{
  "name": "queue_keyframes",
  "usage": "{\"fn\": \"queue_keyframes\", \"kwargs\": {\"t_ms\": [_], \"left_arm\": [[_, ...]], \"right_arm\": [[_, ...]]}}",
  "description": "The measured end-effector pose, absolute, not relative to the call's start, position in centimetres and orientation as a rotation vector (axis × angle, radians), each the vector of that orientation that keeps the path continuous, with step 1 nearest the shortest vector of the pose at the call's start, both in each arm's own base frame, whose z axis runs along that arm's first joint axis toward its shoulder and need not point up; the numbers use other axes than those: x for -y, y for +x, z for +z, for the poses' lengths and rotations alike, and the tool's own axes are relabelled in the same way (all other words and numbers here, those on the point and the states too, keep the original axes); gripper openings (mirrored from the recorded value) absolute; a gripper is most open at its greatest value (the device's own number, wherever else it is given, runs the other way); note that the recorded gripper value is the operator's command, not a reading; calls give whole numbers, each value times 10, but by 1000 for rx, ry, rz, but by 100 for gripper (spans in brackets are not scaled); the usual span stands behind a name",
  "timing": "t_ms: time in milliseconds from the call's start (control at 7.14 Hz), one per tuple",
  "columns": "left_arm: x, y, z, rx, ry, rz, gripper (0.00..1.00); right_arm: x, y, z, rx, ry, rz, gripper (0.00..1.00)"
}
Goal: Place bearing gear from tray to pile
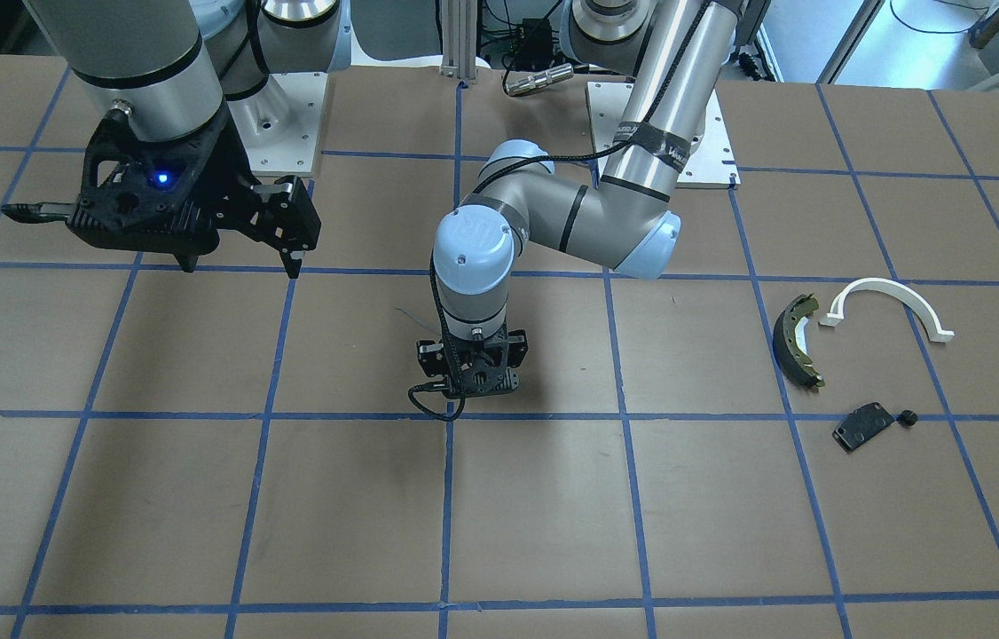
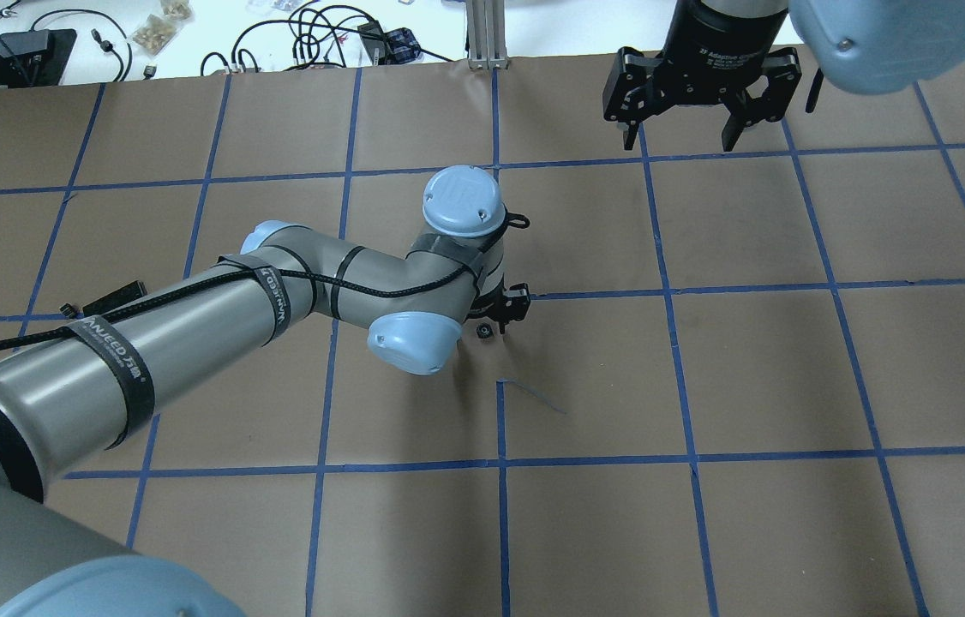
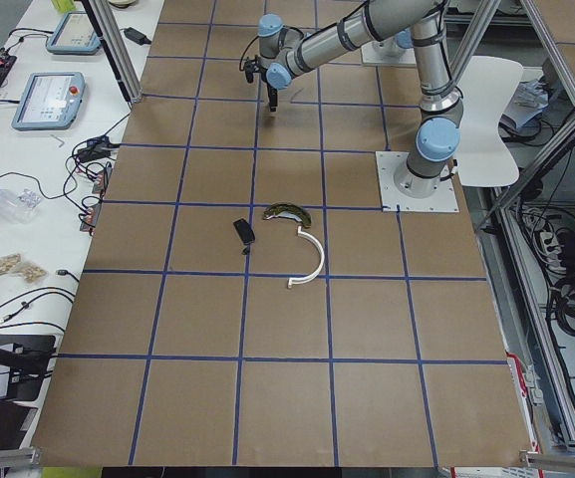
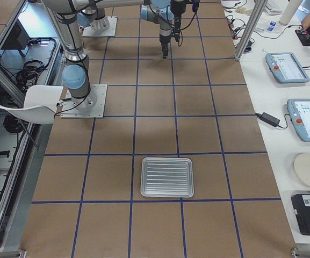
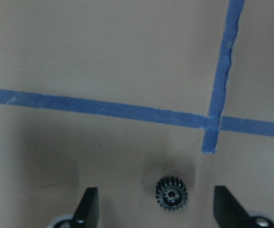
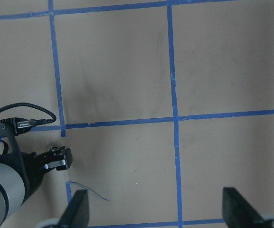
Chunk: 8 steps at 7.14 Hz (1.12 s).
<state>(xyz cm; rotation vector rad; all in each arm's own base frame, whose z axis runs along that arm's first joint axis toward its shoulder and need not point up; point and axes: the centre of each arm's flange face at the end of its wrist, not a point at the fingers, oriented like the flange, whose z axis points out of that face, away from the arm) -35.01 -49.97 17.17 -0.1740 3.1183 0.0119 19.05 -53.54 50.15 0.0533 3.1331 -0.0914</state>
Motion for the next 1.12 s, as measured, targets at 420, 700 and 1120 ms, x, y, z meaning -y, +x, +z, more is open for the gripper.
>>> {"fn": "queue_keyframes", "kwargs": {"t_ms": [420, 700, 1120], "left_arm": [[500, -352, 165, -3138, -143, 36, 0], [502, -350, 177, -3152, -146, 12, 0], [525, -284, 225, -3145, -189, 12, 0]], "right_arm": [[536, 187, 495, -3134, -9, -82, 100], [539, 187, 497, -3128, 3, -124, 100], [540, 186, 498, -3127, 16, -140, 100]]}}
